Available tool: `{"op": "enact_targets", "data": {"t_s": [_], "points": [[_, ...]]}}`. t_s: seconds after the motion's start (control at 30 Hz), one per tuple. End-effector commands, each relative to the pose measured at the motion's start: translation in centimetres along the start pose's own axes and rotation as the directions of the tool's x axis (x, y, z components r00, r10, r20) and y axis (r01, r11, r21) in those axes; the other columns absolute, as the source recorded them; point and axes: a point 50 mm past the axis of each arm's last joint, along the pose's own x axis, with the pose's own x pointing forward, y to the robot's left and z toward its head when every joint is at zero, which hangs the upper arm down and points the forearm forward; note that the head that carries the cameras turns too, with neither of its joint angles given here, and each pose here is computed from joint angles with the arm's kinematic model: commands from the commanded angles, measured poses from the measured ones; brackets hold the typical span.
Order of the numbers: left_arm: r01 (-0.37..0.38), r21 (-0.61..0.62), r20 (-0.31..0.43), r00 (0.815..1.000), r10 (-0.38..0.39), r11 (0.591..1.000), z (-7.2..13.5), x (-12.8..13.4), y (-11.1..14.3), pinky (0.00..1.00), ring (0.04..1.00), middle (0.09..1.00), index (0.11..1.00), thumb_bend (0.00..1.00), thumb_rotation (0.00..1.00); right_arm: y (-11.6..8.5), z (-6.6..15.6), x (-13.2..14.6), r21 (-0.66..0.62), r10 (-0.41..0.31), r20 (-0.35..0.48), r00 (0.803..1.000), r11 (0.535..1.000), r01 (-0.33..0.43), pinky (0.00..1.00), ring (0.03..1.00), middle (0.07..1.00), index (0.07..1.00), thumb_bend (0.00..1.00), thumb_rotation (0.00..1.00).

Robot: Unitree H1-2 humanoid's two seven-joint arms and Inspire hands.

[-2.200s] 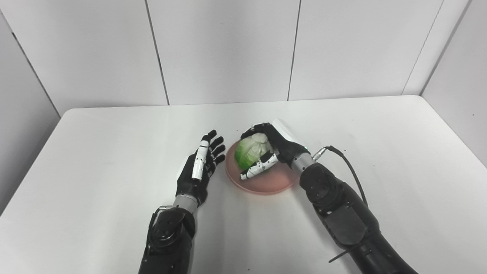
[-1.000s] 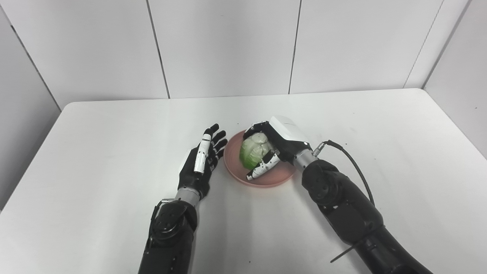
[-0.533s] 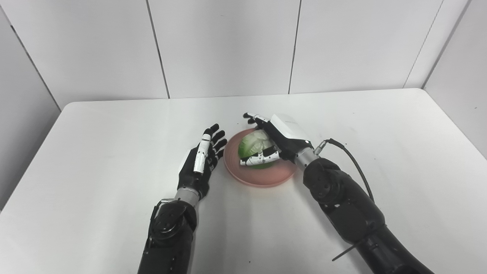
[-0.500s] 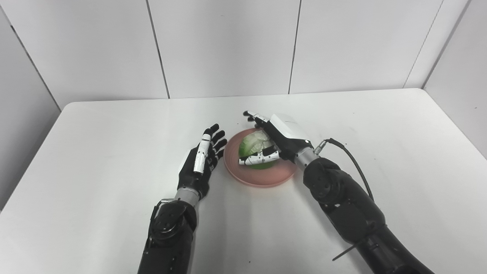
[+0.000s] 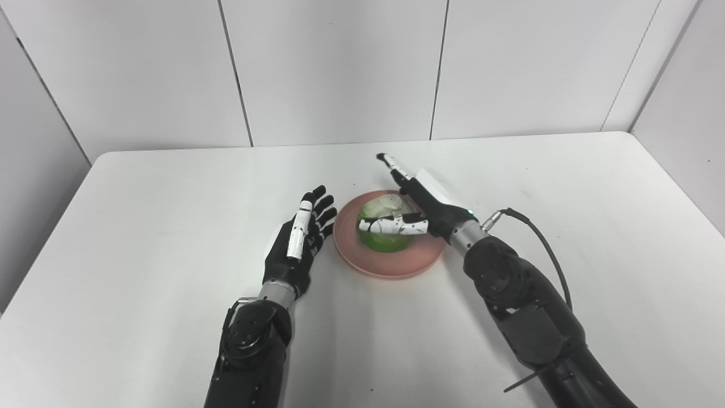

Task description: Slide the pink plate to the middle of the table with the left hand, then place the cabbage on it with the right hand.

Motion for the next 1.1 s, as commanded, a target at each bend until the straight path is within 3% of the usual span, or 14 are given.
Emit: {"op": "enact_targets", "data": {"t_s": [0.0, 0.07, 0.17, 0.3, 0.4, 0.43, 0.6, 0.8, 1.07], "points": [[0.005, 0.011, 0.042, 0.999, -0.006, 1.000, 1.1, 0.3, 0.1, 0.91, 0.912, 0.919, 0.913, 0.47, 1.00, -2.0, 2.2, -0.1, 0.042, -0.146, 0.085, 0.986, 0.989, 0.143, 0.85, 0.951, 0.999, 1.000, 1.00, 0.94], [0.002, 0.012, 0.047, 0.999, -0.003, 1.000, 1.2, 0.2, 0.3, 0.91, 0.910, 0.915, 0.915, 0.46, 1.00, -2.3, 1.9, -1.1, 0.104, -0.212, 0.063, 0.975, 0.973, 0.205, 0.83, 0.924, 0.971, 1.000, 0.99, 0.98], [0.002, 0.016, 0.055, 0.999, -0.003, 1.000, 1.2, 0.1, 0.5, 0.93, 0.913, 0.914, 0.916, 0.46, 1.00, -2.2, 1.2, -2.8, 0.180, -0.286, 0.014, 0.958, 0.943, 0.279, 0.90, 0.969, 0.992, 1.000, 0.88, 1.00], [0.010, 0.027, 0.066, 0.998, -0.011, 1.000, 1.1, -0.2, 0.9, 0.95, 0.923, 0.926, 0.932, 0.47, 1.00, -1.2, -0.3, -4.3, 0.368, -0.358, -0.070, 0.931, 0.858, 0.357, 0.97, 0.988, 0.994, 0.997, 0.74, 1.00], [0.010, 0.041, 0.073, 0.997, -0.013, 0.999, 1.1, -0.5, 1.2, 0.96, 0.926, 0.930, 0.934, 0.47, 1.00, -0.1, -1.4, -5.2, 0.435, -0.351, -0.139, 0.926, 0.818, 0.376, 0.98, 0.990, 0.999, 0.998, 0.66, 1.00], [0.010, 0.046, 0.075, 0.997, -0.013, 0.999, 1.1, -0.6, 1.2, 0.95, 0.929, 0.932, 0.933, 0.47, 1.00, 0.1, -1.8, -5.5, 0.441, -0.348, -0.158, 0.924, 0.812, 0.381, 0.98, 0.988, 0.998, 0.998, 0.54, 1.00], [0.006, 0.048, 0.082, 0.997, -0.010, 0.999, 1.1, -1.1, 1.4, 0.96, 0.934, 0.935, 0.933, 0.47, 1.00, 1.9, -2.6, -6.6, 0.550, -0.341, -0.238, 0.909, 0.725, 0.415, 0.95, 0.966, 0.969, 0.959, 0.34, 1.00], [0.001, 0.060, 0.078, 0.997, -0.005, 0.998, 0.7, -1.2, 1.6, 0.96, 0.934, 0.938, 0.937, 0.46, 1.00, 2.5, -2.5, -6.7, 0.596, -0.325, -0.250, 0.912, 0.690, 0.410, 0.95, 0.954, 0.959, 0.965, 0.24, 1.00], [0.009, 0.068, 0.067, 0.998, -0.013, 0.998, 0.4, -1.2, 1.7, 0.96, 0.935, 0.937, 0.934, 0.47, 1.00, 2.8, -2.5, -6.4, 0.602, -0.295, -0.256, 0.921, 0.696, 0.390, 0.93, 0.957, 0.960, 0.964, 0.23, 1.00]]}}
